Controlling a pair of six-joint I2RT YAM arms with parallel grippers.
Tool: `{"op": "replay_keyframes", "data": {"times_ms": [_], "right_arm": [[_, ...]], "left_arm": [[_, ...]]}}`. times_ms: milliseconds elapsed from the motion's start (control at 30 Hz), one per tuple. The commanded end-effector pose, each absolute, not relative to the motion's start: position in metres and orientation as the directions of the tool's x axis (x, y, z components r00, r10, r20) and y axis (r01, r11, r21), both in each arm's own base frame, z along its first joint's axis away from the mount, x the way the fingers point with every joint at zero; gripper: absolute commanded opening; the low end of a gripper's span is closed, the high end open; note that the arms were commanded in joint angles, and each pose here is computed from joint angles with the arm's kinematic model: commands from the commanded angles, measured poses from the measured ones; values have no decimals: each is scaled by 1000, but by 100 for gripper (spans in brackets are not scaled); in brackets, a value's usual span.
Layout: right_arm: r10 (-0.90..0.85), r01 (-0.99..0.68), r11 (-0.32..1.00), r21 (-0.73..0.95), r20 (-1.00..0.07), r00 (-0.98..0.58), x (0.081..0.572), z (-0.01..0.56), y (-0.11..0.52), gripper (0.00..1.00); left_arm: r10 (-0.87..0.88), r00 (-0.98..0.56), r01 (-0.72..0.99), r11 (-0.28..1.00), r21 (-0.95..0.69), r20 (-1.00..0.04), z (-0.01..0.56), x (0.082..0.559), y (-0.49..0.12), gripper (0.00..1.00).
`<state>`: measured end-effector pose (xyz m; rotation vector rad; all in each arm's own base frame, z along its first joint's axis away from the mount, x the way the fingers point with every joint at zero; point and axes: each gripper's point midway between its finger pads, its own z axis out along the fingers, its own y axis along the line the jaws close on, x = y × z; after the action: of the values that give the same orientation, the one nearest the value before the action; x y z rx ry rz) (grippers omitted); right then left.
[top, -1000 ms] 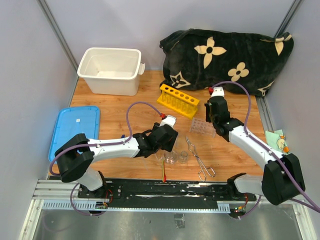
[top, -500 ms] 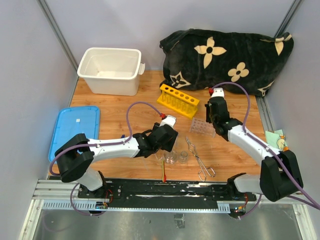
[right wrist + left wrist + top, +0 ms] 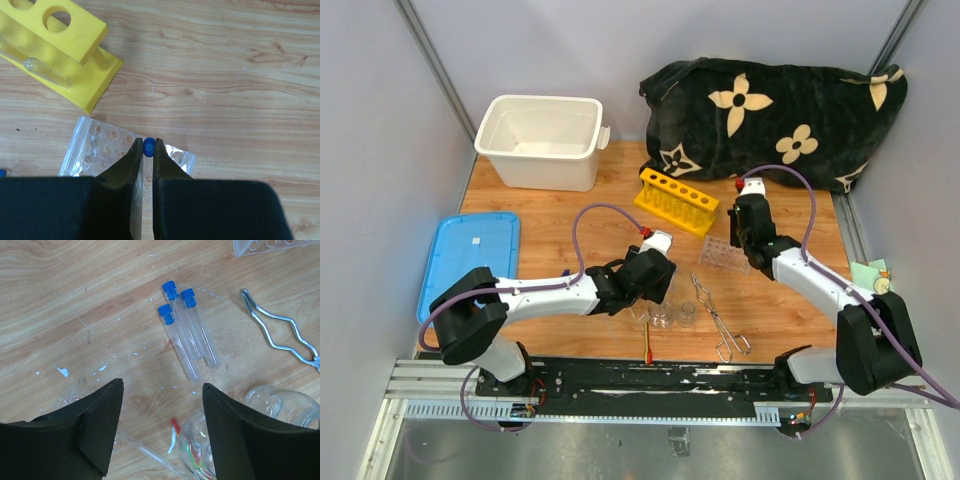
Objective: Organize the chemistry lab equipment
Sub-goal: Insert the test tube into the slot of the test tube rack.
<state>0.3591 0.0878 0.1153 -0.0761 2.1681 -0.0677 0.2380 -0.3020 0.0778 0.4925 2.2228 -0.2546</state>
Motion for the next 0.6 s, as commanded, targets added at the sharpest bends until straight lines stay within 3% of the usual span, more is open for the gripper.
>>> {"op": "replay_keyframes", "data": {"times_ms": [0, 167, 400, 567], "right_arm": [[-54, -9, 998, -60, -819, -571, 360, 109, 84, 1], [-56, -15, 998, -58, -816, -576, 361, 108, 85, 7], [-55, -30, 998, -46, -826, -561, 362, 119, 89, 31], [-51, -31, 999, -41, -842, -536, 362, 137, 88, 32]], "left_arm": [[239, -571, 410, 912, -21, -786, 87, 244, -301, 68], [238, -570, 409, 912, -20, -786, 87, 244, -300, 68], [240, -569, 413, 911, -21, -786, 87, 243, -300, 68], [234, -570, 411, 911, -27, -788, 89, 243, -299, 68]]}}
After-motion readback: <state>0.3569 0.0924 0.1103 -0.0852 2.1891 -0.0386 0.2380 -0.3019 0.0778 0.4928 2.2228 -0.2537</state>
